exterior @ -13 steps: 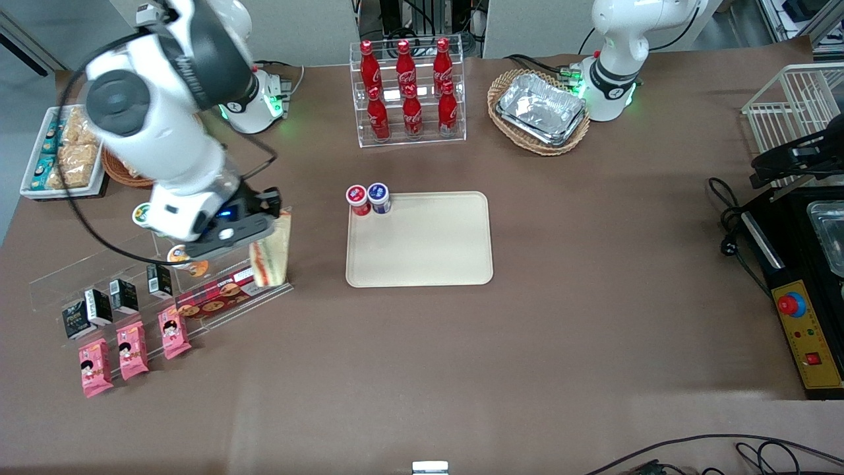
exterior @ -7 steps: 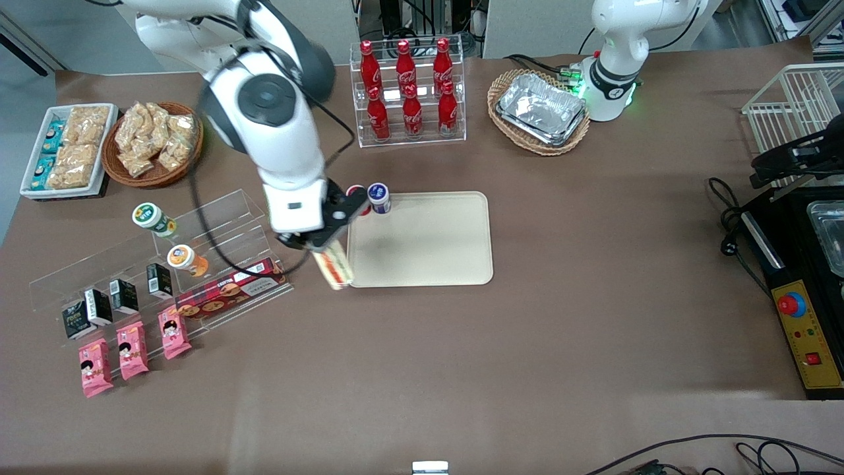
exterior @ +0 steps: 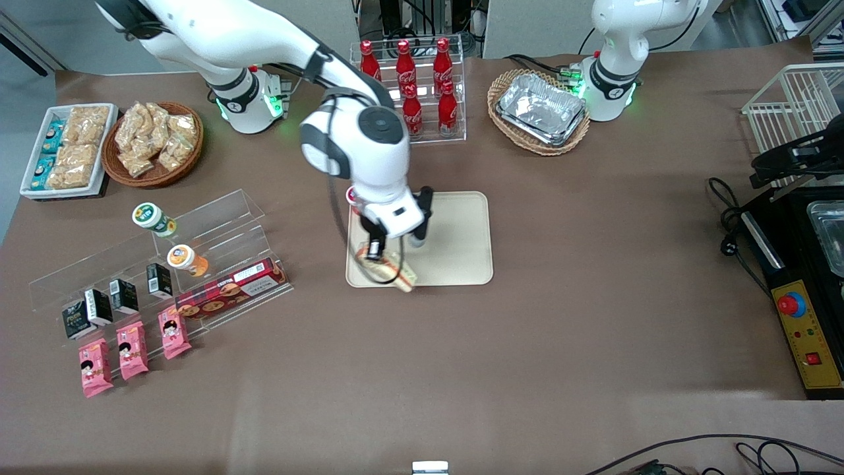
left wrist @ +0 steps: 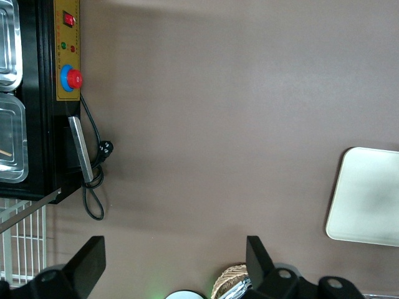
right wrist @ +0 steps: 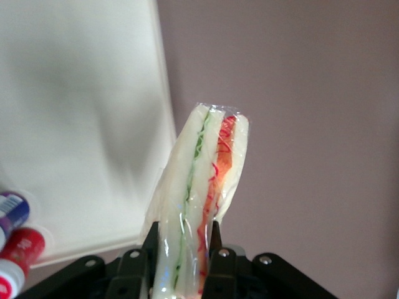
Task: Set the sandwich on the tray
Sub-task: 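Carry the sandwich over the cream tray with the right gripper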
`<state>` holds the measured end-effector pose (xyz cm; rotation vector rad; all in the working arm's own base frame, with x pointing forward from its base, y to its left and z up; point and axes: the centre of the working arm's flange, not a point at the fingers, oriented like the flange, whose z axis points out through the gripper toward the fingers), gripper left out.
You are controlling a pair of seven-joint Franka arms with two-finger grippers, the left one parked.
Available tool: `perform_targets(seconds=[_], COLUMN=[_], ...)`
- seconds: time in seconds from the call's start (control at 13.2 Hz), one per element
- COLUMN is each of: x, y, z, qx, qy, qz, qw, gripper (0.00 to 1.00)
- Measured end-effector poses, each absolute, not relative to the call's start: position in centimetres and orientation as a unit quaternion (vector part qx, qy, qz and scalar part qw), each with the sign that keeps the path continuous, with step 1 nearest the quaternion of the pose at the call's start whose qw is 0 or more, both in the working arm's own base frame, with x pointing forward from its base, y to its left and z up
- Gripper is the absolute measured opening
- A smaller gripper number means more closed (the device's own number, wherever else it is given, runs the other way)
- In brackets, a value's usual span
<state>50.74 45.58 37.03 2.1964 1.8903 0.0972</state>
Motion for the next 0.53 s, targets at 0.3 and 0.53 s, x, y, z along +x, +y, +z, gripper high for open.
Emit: perform_targets(seconds=[0.3, 0.53], x=[45.2, 42.2], y=[51.4, 52.9], z=[32.3, 29.3], qx=[0.689, 0.651], qy=[0.712, 0.744], qz=[0.017, 0.013], qw=[0.138, 0.154], gripper=[0.31, 0.31])
